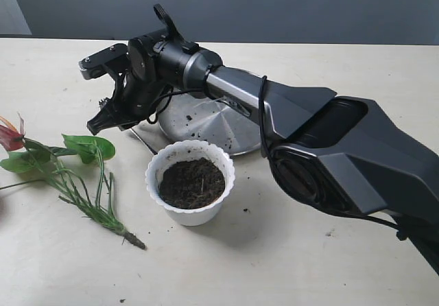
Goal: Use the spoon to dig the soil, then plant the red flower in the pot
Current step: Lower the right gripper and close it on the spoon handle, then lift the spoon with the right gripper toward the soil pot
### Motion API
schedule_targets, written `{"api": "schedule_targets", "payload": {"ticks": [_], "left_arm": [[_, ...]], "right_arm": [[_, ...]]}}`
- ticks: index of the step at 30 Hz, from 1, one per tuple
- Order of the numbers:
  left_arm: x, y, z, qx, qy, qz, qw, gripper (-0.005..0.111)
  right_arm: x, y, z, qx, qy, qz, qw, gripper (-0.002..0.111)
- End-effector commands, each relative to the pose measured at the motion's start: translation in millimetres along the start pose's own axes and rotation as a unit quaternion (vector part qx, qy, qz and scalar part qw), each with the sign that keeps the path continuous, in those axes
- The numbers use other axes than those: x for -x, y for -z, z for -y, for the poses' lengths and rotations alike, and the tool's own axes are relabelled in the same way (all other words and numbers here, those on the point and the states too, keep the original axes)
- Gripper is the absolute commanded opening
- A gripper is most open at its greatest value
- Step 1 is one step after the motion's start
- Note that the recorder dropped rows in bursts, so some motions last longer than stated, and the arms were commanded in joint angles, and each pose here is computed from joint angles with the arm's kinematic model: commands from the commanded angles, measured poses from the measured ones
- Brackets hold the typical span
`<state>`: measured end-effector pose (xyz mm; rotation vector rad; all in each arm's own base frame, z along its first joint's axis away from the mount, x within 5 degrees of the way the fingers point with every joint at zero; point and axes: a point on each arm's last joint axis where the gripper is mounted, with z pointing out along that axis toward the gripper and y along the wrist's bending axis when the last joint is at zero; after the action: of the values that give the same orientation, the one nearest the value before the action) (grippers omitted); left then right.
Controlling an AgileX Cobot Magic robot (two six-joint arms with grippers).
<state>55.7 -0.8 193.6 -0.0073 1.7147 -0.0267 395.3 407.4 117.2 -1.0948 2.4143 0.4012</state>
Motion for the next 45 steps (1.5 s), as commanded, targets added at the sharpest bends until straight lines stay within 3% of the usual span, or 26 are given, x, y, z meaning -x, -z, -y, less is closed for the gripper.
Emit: {"api": "schedule_targets", "payload": {"ticks": [1, 31, 40, 42, 43, 45], "left_arm": [[-0.8, 0.0, 0.4, -0.004, -0.001, 0.003, 1.000, 0.001], [-0.7, 0.0, 0.4, -0.004, -0.001, 0.004, 1.000, 0.001], [-0.7, 0.0, 0.4, -0.004, -0.001, 0.004, 1.000, 0.001], [-0.7, 0.0, 0.4, -0.004, -0.001, 0.004, 1.000, 0.001], [-0.7, 0.0, 0.4, -0.004, -0.002, 0.004, 1.000, 0.001], [-0.7, 0.0, 0.4, -0.004, -0.002, 0.004, 1.000, 0.001]], "right_arm": [[0.7, 2.3, 1.2, -0.001, 0.004, -0.003, 1.000, 0.025], [-12.6, -14.5, 1.7, 0.001, 0.006, -0.034, 0.999, 0.025], [-34.4, -11.5, -1.0, 0.016, 0.005, -0.153, 0.988, 0.024], [-35.1, -11.3, -1.1, 0.017, 0.006, -0.157, 0.987, 0.018], [-35.7, -11.1, -1.2, 0.018, 0.006, -0.160, 0.987, 0.004], [-37.5, -10.6, -3.6, 0.022, 0.016, -0.171, 0.985, 0.000]]}}
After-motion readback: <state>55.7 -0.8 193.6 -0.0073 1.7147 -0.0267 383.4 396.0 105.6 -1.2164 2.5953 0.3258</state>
